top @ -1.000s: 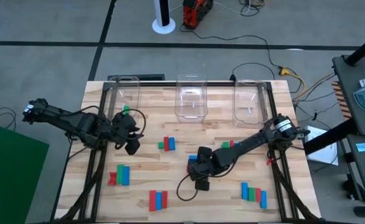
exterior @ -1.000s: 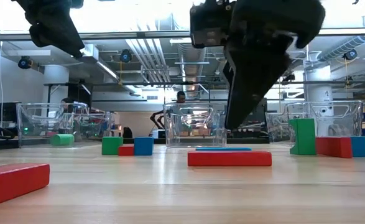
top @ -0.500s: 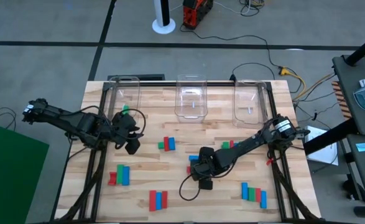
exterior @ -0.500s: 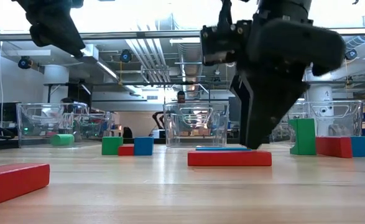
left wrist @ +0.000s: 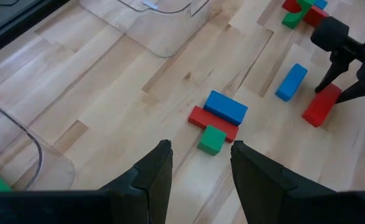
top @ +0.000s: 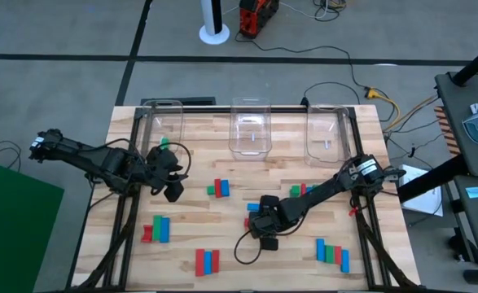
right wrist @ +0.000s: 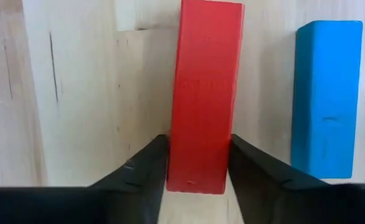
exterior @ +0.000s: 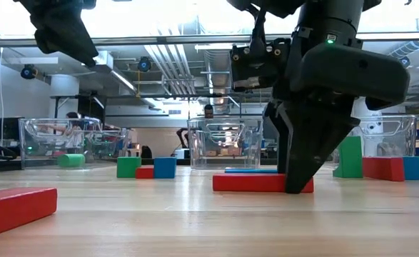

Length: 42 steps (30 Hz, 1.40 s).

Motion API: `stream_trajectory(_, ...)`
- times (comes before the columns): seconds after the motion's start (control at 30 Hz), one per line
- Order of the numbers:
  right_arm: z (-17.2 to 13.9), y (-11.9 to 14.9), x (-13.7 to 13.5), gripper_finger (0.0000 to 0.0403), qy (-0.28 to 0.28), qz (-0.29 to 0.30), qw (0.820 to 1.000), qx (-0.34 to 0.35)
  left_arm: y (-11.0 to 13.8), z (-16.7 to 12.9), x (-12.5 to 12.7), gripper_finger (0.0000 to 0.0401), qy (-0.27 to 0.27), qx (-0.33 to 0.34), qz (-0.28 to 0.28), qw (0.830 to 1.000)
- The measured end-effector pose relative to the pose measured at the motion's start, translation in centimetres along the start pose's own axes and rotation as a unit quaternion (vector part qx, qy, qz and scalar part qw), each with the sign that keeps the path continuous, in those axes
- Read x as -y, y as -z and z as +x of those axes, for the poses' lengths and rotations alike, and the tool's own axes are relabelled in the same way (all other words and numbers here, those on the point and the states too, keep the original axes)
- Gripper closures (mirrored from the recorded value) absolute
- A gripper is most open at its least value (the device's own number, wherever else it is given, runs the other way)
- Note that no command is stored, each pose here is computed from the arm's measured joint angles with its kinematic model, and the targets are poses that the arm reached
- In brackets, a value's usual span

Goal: Sort blocks
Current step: Put the red wooden block into the middle transparent bin

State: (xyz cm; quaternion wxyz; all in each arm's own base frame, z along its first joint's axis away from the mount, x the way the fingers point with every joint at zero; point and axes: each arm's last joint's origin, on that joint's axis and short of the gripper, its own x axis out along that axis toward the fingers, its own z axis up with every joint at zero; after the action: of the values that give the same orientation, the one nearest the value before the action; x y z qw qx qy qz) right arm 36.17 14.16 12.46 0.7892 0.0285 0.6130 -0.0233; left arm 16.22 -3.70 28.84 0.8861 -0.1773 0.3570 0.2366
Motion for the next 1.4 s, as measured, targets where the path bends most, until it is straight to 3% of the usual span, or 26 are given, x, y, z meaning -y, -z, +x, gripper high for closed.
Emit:
stream_trajectory(0.33, -1.1, -0.4, -0.1, 0.0283, -0.01, 0.001, 1.0, 0.002, 0.0, 0.0, 0.0, 0.0259, 0.0, 0.0, 0.01, 1.0)
stream_trajectory(0.53, -5.4, -2.1, 0.5, 0.0283, -0.078, 0.049, 0.996, 0.003, 0.0, 0.0, 0.0, 0.0259, -0.001, 0.0, 0.011, 1.0)
stream_trajectory(0.77, -10.2, -4.9, 3.2, 0.0283, -0.128, 0.102, 0.986, 0.024, 0.0, 0.1, 0.1, 0.0259, -0.002, -0.001, 0.014, 1.0)
stream_trajectory(1.07, -14.9, -7.1, 10.9, 0.0283, -0.085, 0.034, 0.996, 0.017, 0.0, 0.1, 0.1, 0.0259, -0.001, -0.001, 0.015, 1.0)
stream_trajectory(1.4, -16.1, -7.2, 22.0, 0.0283, -0.039, 0.001, 0.999, 0.028, 0.0, 0.0, 0.0, 0.0259, 0.001, 0.0, -0.008, 1.0)
